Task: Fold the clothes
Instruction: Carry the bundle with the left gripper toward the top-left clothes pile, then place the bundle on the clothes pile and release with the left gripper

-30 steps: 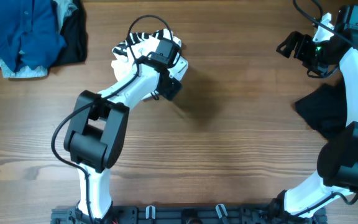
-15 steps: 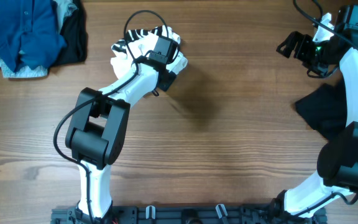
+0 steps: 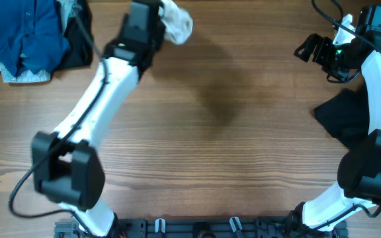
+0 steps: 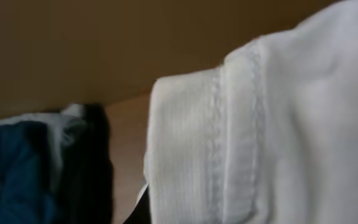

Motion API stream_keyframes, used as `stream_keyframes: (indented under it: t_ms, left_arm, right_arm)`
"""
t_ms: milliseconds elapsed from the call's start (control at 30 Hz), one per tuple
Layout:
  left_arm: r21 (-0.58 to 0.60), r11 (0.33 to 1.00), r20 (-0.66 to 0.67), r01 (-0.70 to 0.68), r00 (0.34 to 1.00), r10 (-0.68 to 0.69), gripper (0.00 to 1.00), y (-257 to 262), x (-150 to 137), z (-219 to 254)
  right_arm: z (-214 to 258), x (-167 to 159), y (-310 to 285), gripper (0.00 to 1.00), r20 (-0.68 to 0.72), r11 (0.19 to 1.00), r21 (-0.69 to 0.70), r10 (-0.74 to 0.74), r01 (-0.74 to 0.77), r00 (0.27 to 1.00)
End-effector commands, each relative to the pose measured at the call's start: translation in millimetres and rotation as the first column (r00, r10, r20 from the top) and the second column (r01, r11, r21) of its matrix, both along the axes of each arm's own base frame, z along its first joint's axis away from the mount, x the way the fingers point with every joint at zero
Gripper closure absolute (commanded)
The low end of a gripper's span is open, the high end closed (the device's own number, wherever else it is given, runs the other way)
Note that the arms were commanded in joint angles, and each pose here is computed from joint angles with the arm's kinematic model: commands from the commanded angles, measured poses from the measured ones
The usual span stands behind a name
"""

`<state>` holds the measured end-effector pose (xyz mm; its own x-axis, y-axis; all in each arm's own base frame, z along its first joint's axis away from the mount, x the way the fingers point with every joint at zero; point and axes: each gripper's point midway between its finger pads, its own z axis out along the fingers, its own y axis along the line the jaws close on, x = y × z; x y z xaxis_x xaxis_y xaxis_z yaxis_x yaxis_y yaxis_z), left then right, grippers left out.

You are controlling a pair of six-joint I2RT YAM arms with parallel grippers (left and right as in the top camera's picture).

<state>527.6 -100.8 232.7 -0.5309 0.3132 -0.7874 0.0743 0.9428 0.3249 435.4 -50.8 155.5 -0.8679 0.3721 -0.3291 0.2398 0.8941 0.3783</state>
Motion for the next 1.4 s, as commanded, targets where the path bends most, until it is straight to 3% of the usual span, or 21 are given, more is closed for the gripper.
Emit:
stream_keyframes:
  t_ms: [0,200,367,500,600,667,833,967,1367]
  left_arm:
    - [-0.016,0.989,0.133,-0.149,0.98,0.15,0.96,50,7,46]
    - [-0.036,0.94,0.288,-0.34,0.897,0.335,0.96,122,15,84]
    - [0.002,0.909,0.401,-0.416,0.833,0.381,0.96,185,17,116]
    - [0.204,0.949,0.393,-0.241,0.908,0.146,0.96,192,30,123]
    - [0.383,0.919,0.334,-0.097,0.942,-0.04,0.96,197,36,118]
    - [0.51,0.86,0.265,-0.006,0.953,-0.15,0.96,202,40,108]
    - [0.787,0.592,0.06,0.174,0.933,-0.354,0.96,230,49,79]
    - [0.853,0.512,0.089,0.105,0.936,-0.34,0.96,264,59,76]
    - [0.883,0.467,0.209,-0.048,0.931,-0.299,0.96,323,74,55]
  right_arm:
    - [1,0,2,0.01,0.002,1.0,-0.011,0.023,-0.023,1.0]
    - [0,-2,3,0.0,-0.01,1.0,-0.007,0.023,-0.024,1.0]
    - [-1,-4,3,0.0,-0.016,1.0,-0.004,0.021,-0.021,1.0]
    - [-1,-4,3,0.0,-0.017,1.0,-0.004,0.022,-0.022,1.0]
    - [-1,-4,4,0.01,-0.017,1.0,-0.004,0.023,-0.023,1.0]
    - [-1,-4,4,0.01,-0.017,1.0,-0.004,0.023,-0.023,1.0]
    - [-1,-5,4,0.0,-0.021,1.0,-0.003,0.023,-0.023,1.0]
    - [-1,-5,4,0.01,-0.02,1.0,-0.003,0.023,-0.023,1.0]
    - [-1,-4,5,0.01,-0.025,1.0,0.014,-0.005,0.005,1.0]
